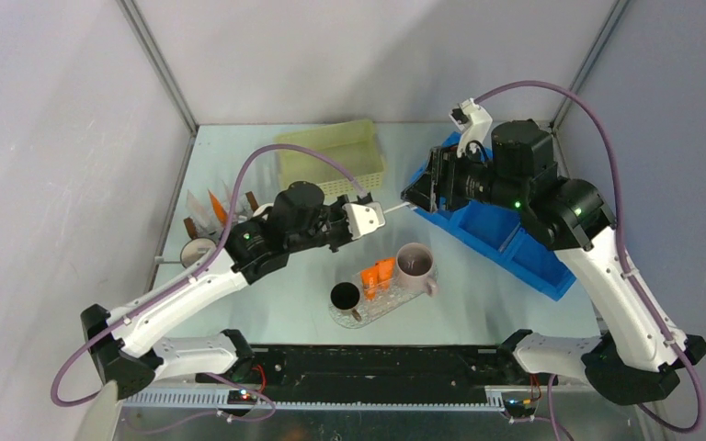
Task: Prepare toiletry sets of a toothbrush and toothpaste on the tray
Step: Pick up the toothbrush from the storage box.
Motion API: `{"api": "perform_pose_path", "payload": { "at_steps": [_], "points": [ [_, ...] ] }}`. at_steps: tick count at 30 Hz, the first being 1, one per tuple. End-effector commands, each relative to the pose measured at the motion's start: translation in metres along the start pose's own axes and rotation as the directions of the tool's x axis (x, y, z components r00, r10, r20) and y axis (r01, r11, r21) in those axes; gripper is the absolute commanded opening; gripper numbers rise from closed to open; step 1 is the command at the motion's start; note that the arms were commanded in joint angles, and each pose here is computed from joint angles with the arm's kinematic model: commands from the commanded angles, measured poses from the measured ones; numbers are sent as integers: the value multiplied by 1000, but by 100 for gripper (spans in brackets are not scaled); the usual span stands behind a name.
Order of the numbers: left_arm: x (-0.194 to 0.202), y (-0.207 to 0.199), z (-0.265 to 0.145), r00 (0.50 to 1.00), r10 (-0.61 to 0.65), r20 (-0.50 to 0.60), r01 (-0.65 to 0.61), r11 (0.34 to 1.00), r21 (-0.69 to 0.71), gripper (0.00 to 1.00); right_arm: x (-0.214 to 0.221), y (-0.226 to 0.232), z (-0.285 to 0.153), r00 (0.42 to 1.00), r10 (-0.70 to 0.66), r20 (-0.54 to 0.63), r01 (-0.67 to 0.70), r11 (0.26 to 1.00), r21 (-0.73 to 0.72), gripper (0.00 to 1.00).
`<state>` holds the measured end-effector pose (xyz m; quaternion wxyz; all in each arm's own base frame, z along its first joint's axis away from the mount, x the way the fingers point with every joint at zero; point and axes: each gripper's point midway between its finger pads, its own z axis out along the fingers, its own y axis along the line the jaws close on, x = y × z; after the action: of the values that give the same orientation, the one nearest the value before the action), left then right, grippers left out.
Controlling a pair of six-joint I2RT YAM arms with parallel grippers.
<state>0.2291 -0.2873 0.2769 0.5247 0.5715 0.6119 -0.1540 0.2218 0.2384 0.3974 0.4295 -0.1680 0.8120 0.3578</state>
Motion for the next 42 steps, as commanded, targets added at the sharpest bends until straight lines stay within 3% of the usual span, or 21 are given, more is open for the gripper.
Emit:
{"api": "perform_pose_path", "payload": {
  "at_steps": [1, 19, 25, 27, 30, 36, 42],
  "points": [
    [-28, 9, -3, 996, 42, 81, -40, 999, -24, 0, 3, 1, -9, 996, 74, -40, -74, 997, 3, 55],
    [-37, 3, 8, 992, 44, 118, -44, 999, 3, 0, 20, 5, -3, 981, 151, -123, -156, 987, -32, 27],
    [-34, 4, 8, 992, 44, 121, -43, 999, -13, 3, 26, 0, -7, 978, 170, -118, -172, 985, -12, 0],
    [-32, 4, 7, 992, 42, 123, -39, 999, -25, 12, 28, -3, -10, 978, 175, -114, -177, 984, -4, 0],
    [-30, 5, 5, 991, 32, 129, -26, 999, -42, 38, 32, -5, -18, 980, 178, -93, -178, 984, 5, 0],
    [-30, 12, -6, 987, -5, 162, 22, 994, -106, 74, 45, -12, -41, 985, 166, -55, -165, 986, 19, 0],
    [-30, 20, -22, 976, -60, 210, 100, 978, -184, 92, 71, -26, -64, 989, 141, -40, -137, 988, 77, 0]
  ]
}}
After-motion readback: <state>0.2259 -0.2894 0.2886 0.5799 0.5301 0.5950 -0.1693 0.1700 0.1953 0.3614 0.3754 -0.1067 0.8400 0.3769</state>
